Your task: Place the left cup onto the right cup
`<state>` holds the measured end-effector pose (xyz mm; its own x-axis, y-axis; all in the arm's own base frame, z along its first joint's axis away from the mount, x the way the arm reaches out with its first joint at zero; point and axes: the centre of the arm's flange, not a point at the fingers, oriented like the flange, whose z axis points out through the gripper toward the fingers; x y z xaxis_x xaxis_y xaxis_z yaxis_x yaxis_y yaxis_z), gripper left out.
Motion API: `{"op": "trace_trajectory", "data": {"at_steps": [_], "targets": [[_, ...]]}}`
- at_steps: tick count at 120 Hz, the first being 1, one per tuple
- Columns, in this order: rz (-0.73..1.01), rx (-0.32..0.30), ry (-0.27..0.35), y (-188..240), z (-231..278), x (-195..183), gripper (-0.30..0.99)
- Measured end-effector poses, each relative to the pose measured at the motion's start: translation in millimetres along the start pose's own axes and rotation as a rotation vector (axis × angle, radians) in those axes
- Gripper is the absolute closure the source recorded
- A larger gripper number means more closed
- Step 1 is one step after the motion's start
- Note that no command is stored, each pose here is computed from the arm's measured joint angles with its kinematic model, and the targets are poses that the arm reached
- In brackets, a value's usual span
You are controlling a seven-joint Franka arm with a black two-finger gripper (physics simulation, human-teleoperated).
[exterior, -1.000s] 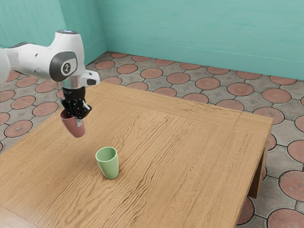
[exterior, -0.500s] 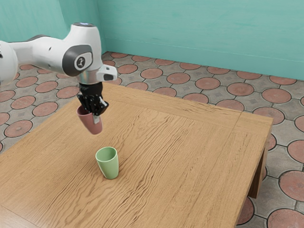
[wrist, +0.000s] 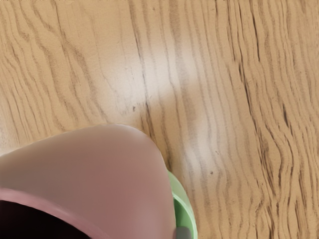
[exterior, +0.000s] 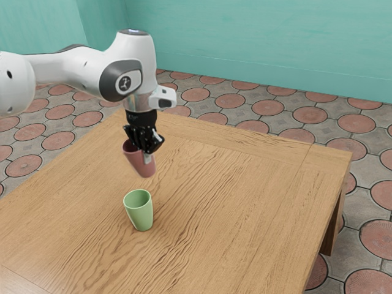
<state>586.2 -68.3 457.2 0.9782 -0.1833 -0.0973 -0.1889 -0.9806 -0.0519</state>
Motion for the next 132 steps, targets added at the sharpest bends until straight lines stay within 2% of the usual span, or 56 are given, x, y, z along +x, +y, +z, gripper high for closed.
{"op": "trace_trajectory", "data": {"at_steps": [17,57,132], "targets": [[0.003,-0.001,0.0,14.8,-0.2,1.0,0.79],[-0.035,-0.001,-0.006,14.8,2.1,-0.5,0.79],[-0.071,0.01,0.004,29.0,-24.0,-50.0,0.79]]}}
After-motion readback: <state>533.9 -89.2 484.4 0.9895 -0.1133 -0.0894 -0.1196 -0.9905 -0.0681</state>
